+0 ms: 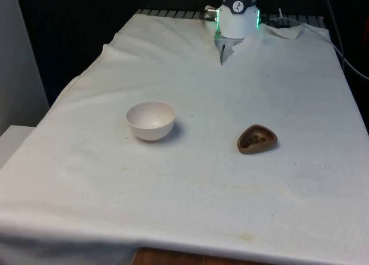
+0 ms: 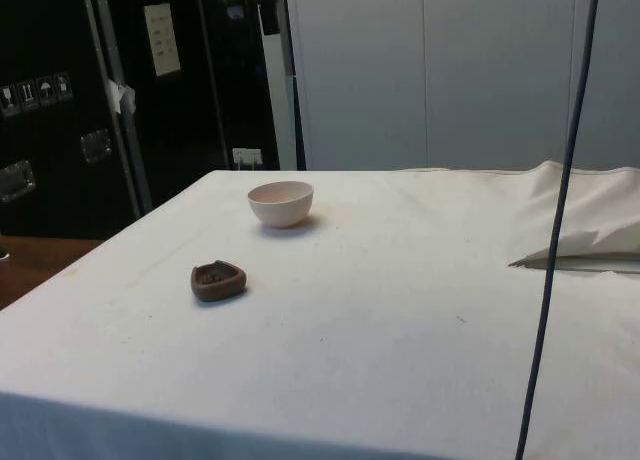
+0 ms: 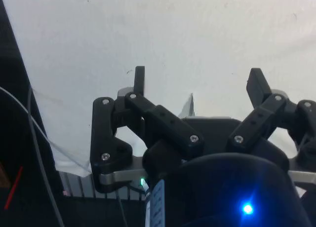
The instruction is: Pour the coffee beans from the cup into the bowl.
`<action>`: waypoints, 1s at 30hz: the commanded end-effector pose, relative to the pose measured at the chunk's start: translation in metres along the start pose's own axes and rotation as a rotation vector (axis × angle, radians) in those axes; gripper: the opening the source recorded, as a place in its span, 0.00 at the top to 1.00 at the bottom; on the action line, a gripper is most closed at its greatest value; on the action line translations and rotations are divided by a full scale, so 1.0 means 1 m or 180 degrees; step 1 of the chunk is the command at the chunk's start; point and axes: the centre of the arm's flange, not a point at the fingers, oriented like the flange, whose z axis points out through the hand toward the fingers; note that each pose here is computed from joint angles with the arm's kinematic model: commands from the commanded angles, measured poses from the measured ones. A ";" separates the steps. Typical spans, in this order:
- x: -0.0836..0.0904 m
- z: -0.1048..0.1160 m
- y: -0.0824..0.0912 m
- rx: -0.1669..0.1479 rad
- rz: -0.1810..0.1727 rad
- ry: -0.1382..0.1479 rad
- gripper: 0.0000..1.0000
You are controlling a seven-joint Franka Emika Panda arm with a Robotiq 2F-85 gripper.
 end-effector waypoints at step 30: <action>0.004 0.047 -0.010 0.0023 -0.0503 0.0331 0.00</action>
